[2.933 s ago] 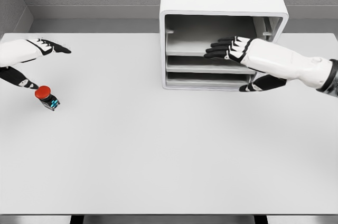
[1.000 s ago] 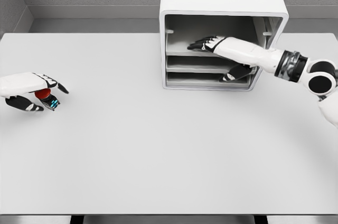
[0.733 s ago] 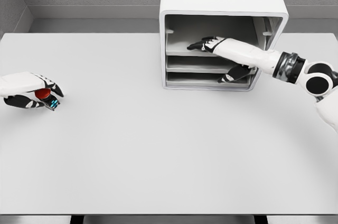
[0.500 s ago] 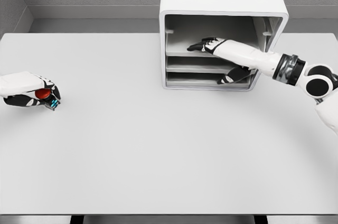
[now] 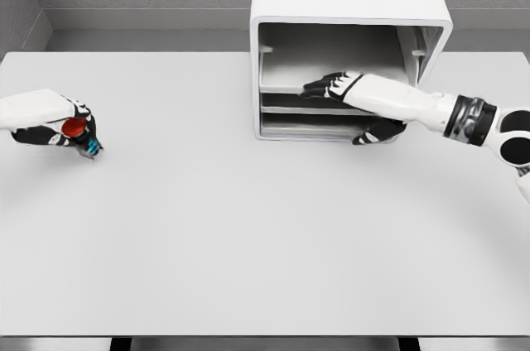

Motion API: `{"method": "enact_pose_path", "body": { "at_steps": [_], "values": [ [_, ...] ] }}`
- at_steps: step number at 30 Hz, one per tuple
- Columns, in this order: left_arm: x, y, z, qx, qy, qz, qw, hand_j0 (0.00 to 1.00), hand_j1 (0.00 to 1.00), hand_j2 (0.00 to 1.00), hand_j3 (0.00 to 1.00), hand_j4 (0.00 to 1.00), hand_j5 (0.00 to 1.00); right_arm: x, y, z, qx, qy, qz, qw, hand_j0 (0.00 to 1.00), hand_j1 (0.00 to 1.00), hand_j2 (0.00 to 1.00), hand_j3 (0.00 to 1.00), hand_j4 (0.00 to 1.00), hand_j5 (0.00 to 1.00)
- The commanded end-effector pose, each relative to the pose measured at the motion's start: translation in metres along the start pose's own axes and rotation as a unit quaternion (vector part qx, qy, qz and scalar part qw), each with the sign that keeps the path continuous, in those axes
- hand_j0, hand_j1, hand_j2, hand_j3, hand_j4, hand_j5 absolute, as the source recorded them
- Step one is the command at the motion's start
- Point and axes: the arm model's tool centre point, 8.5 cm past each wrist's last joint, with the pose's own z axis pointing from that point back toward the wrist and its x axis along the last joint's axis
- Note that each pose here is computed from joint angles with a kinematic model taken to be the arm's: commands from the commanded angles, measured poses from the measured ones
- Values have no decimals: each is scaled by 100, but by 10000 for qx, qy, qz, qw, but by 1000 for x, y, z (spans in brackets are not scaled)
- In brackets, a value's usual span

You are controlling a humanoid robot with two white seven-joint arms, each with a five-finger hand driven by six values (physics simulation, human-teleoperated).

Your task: Slide open multi-storey tabletop storage cabinets and put open load switch and slide close multi-storey tabletop storage cabinets

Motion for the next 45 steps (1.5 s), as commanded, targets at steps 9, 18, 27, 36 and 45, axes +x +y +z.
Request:
{"method": "enact_pose_path", "body": {
  "at_steps": [9, 18, 27, 36, 45],
  "values": [
    [14, 14, -22, 157, -281, -21, 9995, 44, 44, 44, 44, 44, 44, 10, -3, 26, -95, -33, -11, 9999, 100, 100, 100, 100, 100, 100],
    [45, 44, -33, 400, -751, -261, 9960, 44, 44, 44, 44, 44, 44, 25, -1, 39, -76, -141, 69, 9998, 100, 100, 100, 100, 100, 100],
    [69, 52, -40, 483, -1123, -325, 9920, 43, 43, 43, 43, 43, 43, 29, 1, 60, -18, -27, 137, 9999, 100, 100, 100, 100, 100, 100],
    [87, 56, -53, 516, -1423, -335, 9879, 43, 43, 43, 43, 43, 43, 39, 3, 79, 6, -37, 74, 10000, 100, 100, 100, 100, 100, 100],
    [104, 62, -72, 547, -1692, -380, 9833, 43, 43, 43, 43, 43, 43, 40, 8, 87, 99, 0, -25, 9999, 100, 100, 100, 100, 100, 100]
  ]
}}
